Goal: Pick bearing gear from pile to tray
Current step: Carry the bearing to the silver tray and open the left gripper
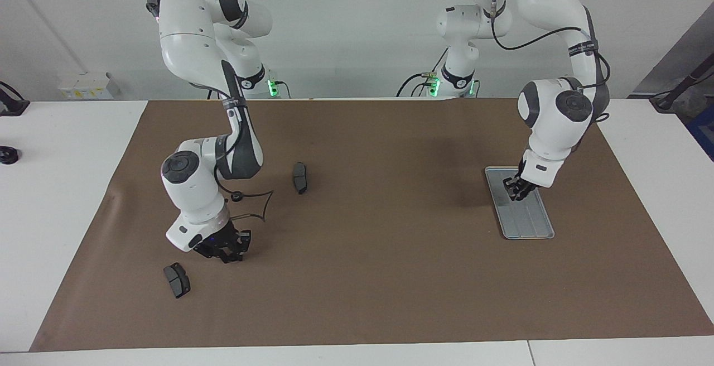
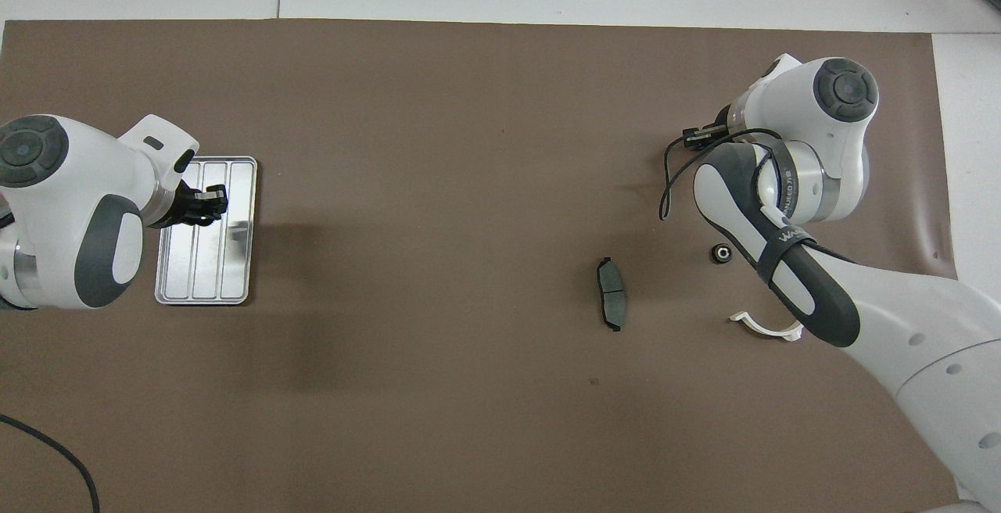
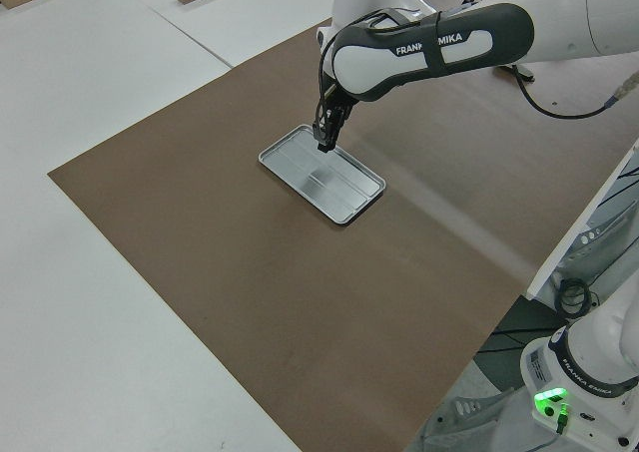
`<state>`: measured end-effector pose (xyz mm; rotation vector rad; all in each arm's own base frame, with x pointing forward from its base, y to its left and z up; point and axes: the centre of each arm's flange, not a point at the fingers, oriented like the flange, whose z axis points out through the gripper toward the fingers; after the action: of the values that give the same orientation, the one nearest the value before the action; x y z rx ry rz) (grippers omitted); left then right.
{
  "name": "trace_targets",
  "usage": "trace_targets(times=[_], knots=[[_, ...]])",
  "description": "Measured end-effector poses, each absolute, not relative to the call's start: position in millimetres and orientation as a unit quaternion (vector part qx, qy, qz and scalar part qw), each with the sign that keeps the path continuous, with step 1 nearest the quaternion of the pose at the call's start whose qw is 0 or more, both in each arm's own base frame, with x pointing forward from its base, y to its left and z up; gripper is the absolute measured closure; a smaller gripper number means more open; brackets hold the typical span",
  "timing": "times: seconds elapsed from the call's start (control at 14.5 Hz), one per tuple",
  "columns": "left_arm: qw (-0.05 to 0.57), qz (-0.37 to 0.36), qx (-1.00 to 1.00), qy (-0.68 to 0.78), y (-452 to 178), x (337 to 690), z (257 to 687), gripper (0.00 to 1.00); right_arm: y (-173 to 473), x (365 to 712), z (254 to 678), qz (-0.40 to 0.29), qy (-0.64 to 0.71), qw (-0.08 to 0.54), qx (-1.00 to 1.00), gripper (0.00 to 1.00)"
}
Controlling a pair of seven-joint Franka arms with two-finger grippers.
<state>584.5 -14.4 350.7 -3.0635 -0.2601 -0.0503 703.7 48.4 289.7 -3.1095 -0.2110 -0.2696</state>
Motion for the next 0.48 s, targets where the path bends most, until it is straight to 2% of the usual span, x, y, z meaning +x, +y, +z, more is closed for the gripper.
trace_targets(times=[0.07,0.48], knots=[[0.034,-0.011,-0.996,-0.082,-5.6,580.7,345.9,0.65,48.0,703.6,289.8,-0.086,-0.067,0.006,-0.994,0.75],[0.035,0.009,-0.997,-0.075,13.9,556.8,326.9,0.65,48.3,703.7,289.9,-0.086,-0.068,0.006,-0.994,0.75]])
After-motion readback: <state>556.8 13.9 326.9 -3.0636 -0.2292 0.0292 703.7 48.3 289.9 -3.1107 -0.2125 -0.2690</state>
